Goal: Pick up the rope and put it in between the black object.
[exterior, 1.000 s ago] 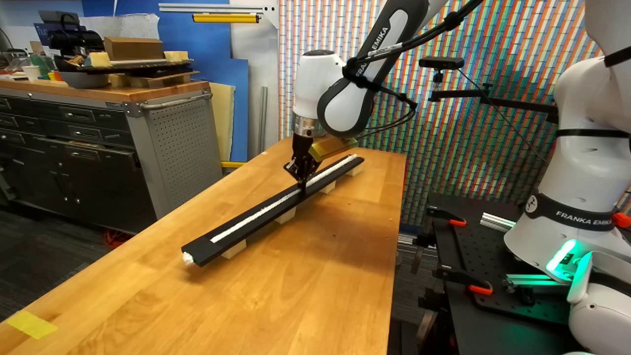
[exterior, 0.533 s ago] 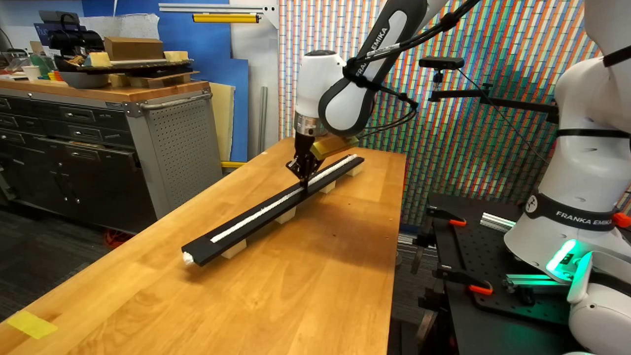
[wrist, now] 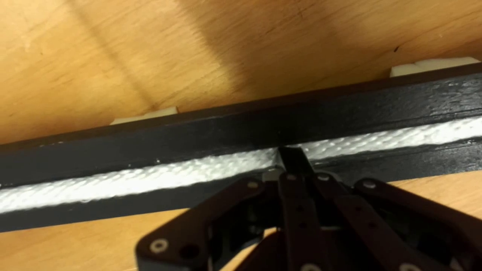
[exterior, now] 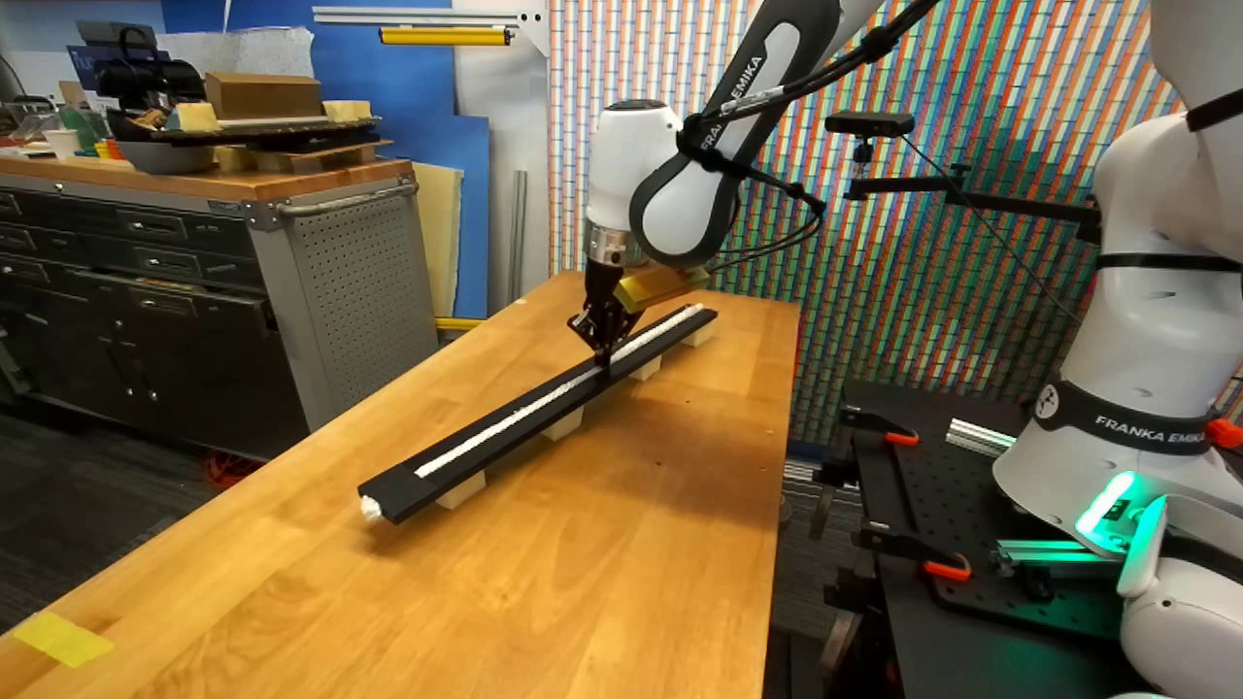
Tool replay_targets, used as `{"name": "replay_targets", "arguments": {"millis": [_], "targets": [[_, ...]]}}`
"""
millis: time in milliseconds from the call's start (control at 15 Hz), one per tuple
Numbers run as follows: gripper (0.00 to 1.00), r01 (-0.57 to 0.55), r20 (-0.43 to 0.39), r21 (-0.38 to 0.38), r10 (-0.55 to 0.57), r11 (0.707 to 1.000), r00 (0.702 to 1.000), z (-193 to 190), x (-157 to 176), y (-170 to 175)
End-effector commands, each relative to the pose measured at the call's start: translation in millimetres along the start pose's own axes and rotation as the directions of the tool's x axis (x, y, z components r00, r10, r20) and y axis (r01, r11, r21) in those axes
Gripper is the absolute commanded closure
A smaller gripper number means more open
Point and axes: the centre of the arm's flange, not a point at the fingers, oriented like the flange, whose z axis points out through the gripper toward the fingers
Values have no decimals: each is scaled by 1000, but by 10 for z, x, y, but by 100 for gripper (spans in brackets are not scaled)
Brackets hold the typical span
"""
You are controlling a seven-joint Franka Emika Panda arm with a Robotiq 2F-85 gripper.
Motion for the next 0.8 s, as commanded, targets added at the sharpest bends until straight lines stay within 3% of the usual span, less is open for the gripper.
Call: {"name": "replay_targets", "arguments": {"millis": [0,733], "targets": [[100,-17,3,-7,17,1000,1000,101,-17,230],[100,-49,-6,5,49,999,999,128,-60,431]]}}
